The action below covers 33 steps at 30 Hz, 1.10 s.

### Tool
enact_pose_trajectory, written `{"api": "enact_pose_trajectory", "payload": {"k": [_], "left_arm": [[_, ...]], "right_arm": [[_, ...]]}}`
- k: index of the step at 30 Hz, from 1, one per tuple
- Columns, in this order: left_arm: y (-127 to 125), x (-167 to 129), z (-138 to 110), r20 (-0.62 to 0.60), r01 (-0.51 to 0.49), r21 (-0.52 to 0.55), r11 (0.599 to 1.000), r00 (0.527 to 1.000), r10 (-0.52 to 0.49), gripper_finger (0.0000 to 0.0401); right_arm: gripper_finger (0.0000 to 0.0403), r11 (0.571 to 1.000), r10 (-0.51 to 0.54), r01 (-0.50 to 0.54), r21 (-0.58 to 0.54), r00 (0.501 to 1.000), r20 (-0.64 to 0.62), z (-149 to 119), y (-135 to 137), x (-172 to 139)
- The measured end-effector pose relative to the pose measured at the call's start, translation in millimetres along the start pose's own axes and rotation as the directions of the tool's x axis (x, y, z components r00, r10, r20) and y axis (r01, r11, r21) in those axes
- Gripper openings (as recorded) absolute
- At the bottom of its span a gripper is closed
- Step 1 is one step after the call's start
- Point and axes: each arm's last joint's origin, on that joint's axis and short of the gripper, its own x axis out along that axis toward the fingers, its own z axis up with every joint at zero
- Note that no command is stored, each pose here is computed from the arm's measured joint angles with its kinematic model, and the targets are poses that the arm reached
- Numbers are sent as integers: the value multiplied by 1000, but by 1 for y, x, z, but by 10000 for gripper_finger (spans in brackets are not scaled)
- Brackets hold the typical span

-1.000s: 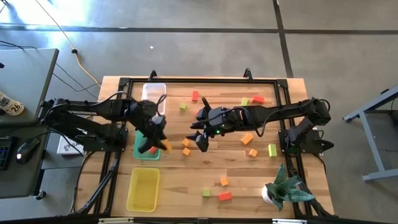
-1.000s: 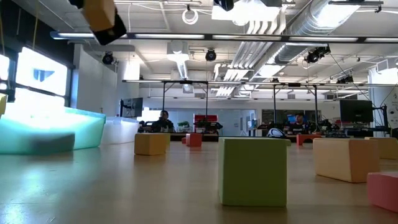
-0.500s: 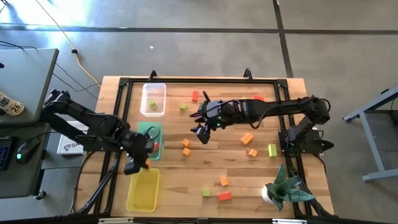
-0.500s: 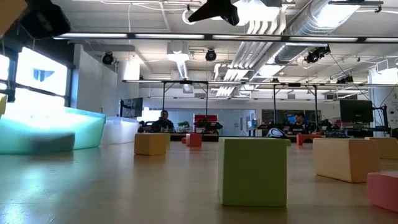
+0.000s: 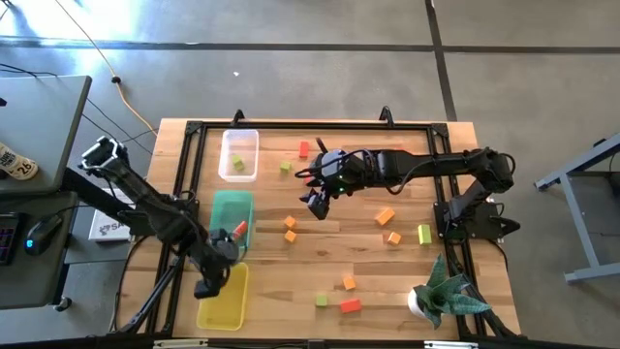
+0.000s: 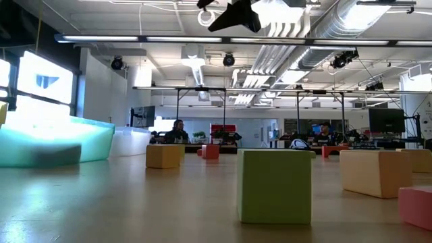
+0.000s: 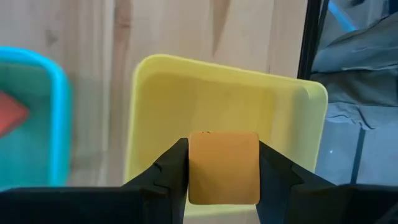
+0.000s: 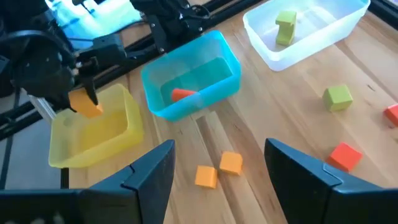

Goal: Sort & place blocks by color
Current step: Put the yellow rectangular block into the yellow bin, then put the green cube block into the transparent bin

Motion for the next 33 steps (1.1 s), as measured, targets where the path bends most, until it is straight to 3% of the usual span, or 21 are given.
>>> {"api": "enact_pose_trajectory", "payload": {"k": [7, 13, 20, 33], "left_arm": [[-13, 36, 6, -48, -5, -12, 1000, 999, 4, 118], [-15, 52, 8, -122, 7, -60, 998, 992, -15, 151], [-18, 55, 9, -138, 47, -66, 997, 989, -56, 185], [-4, 30, 26, -8, 80, -176, 981, 997, -83, 179]], "right_arm": [[233, 1000, -26, 26, -5, 998, -52, -5, -3, 0], [233, 999, -42, 41, -8, 996, -83, -8, -4, 0], [233, 998, -51, 48, -37, 993, -104, -10, -5, -1], [233, 996, -58, 50, -75, 991, -119, -12, -6, -1]]}}
